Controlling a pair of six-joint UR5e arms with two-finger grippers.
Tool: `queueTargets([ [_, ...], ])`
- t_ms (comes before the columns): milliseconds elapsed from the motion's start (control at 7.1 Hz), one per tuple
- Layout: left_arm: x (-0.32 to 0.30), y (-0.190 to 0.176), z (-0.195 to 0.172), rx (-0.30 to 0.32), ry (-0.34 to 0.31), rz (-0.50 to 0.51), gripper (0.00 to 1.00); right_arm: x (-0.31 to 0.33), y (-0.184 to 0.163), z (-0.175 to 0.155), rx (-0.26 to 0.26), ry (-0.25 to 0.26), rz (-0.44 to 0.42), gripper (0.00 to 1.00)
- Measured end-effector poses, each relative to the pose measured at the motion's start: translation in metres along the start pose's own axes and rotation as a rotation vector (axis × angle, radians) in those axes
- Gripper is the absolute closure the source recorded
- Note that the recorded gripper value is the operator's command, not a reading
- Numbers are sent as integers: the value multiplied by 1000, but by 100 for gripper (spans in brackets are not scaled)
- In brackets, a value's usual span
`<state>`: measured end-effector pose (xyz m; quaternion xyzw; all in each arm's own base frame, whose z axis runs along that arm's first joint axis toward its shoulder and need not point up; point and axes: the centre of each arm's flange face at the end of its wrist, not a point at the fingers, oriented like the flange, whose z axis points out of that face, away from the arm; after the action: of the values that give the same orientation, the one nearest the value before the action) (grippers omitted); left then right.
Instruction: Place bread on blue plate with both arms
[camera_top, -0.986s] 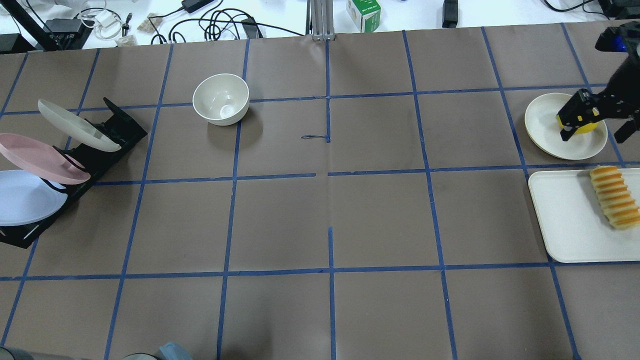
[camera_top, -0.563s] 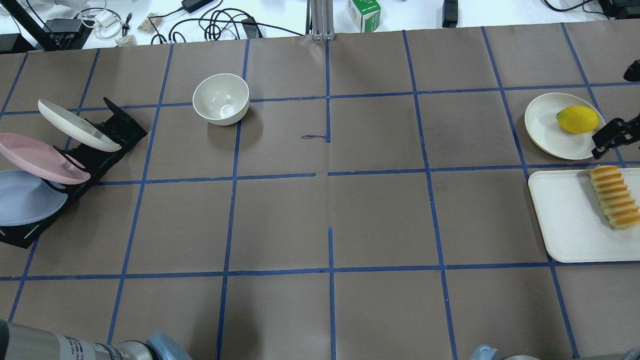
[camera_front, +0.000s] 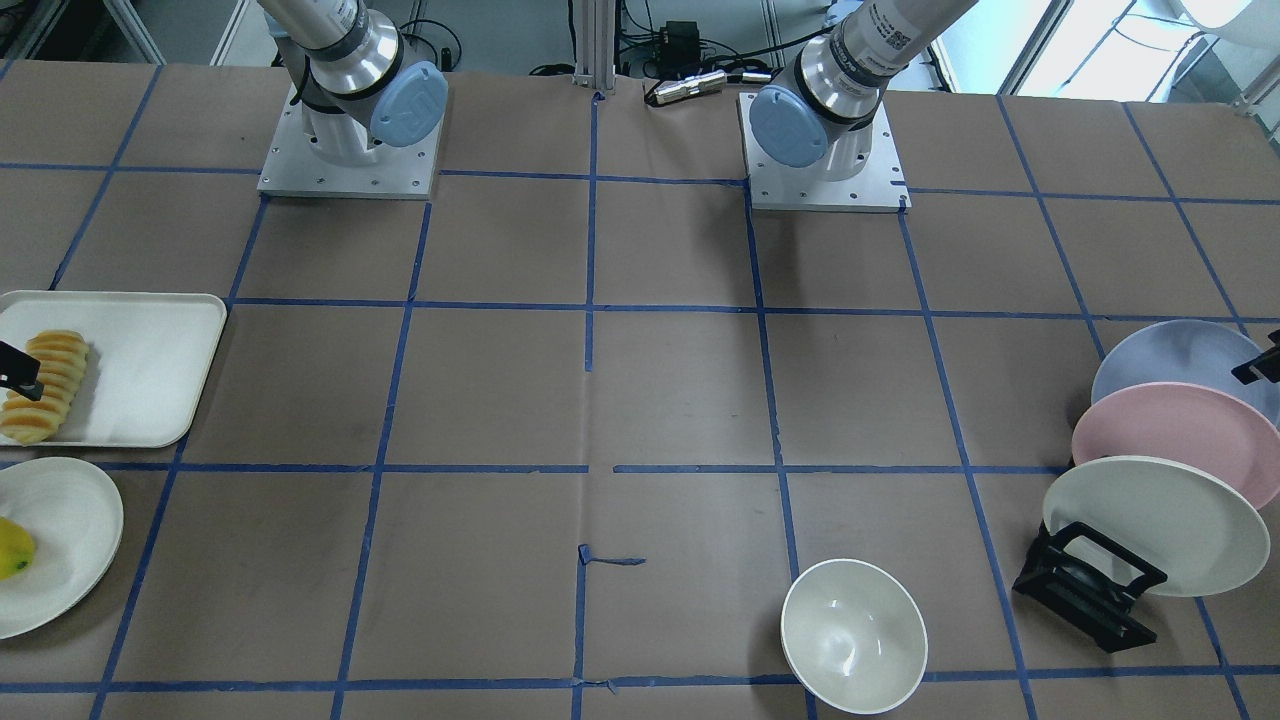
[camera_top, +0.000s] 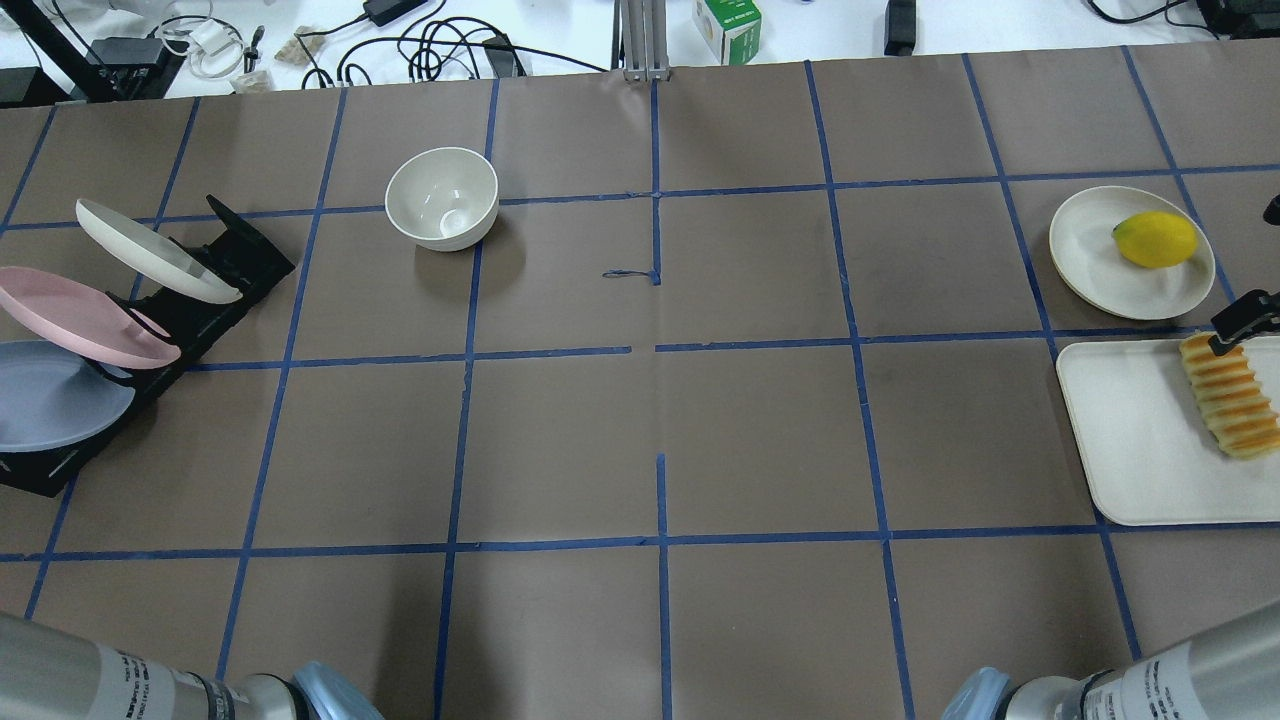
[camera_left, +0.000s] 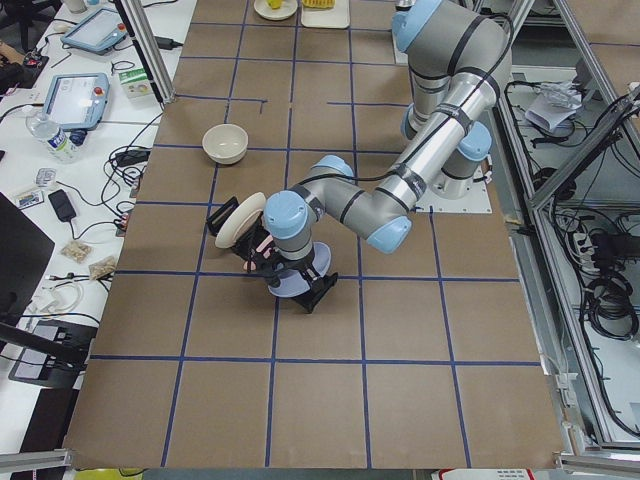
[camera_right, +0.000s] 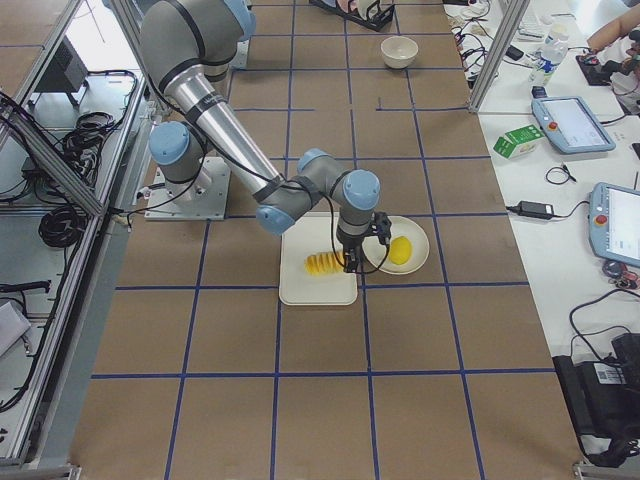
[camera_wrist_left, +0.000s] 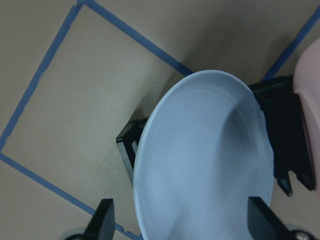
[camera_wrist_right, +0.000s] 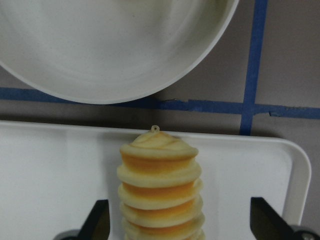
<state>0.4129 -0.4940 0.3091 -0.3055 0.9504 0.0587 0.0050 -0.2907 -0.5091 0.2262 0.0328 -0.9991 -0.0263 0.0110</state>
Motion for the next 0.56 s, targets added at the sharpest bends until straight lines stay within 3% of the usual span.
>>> queueTargets([
  [282,-5,1,4,-22,-52,-1,100,-2,0,13,-7,-22,32,0],
  [563,-7,2,9,-36,-62,-2,100,-3,0,29,-27,-42,34,0],
])
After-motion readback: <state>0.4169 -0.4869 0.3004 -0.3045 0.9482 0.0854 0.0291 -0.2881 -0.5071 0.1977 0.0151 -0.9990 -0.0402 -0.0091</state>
